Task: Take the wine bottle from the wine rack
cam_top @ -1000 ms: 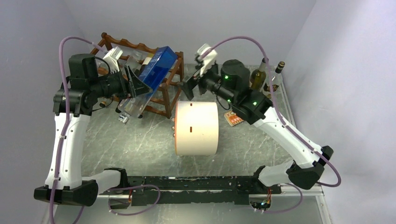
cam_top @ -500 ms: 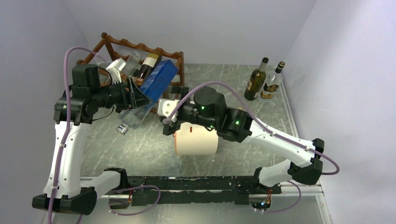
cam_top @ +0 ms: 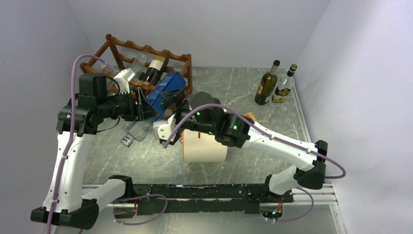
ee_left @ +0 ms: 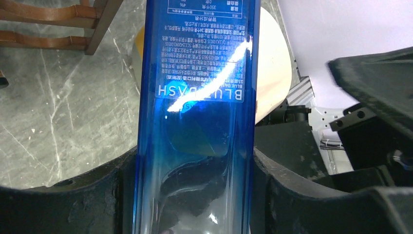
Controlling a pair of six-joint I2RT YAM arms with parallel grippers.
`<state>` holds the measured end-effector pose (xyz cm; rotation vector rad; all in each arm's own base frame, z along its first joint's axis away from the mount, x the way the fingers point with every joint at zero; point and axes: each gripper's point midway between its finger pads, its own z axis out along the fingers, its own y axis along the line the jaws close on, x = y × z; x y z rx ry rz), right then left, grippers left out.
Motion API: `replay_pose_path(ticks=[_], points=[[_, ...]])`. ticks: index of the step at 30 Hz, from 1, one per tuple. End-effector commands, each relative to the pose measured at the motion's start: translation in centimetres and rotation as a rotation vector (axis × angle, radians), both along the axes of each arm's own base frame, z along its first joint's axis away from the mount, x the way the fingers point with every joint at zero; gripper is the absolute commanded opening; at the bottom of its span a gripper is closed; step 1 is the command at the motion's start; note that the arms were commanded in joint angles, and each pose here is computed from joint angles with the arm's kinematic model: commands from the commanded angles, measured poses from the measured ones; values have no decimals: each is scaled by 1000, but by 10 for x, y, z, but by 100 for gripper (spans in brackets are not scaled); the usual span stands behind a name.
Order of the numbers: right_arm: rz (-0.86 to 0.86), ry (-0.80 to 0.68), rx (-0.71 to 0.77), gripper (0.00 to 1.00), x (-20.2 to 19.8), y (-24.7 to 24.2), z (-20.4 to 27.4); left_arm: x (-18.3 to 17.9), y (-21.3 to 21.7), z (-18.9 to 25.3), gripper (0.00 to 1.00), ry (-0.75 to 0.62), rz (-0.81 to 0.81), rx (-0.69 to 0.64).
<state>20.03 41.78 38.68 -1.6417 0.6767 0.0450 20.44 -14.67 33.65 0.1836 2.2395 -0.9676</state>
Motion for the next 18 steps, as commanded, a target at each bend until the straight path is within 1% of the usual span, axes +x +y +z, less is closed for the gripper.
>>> replay_pose_path(ticks=[1,6,11,13,16,18], points=[[53,-105,-90,100,2,14,-3,-1,-8,37,7,-191,-55,-36],[55,-127,-163,99,10,25,-20,-1,-7,37,7,-194,-51,-27],[47,-153,-207,94,19,36,-30,-1,-9,37,7,-195,-61,-23],[39,-162,-224,93,24,40,-34,-1,-9,37,7,-195,-62,-19],[48,-151,-227,91,31,42,-36,-1,-8,36,7,-199,-57,-10],[59,-138,-234,87,35,43,-37,-1,-9,36,7,-199,-58,-8]])
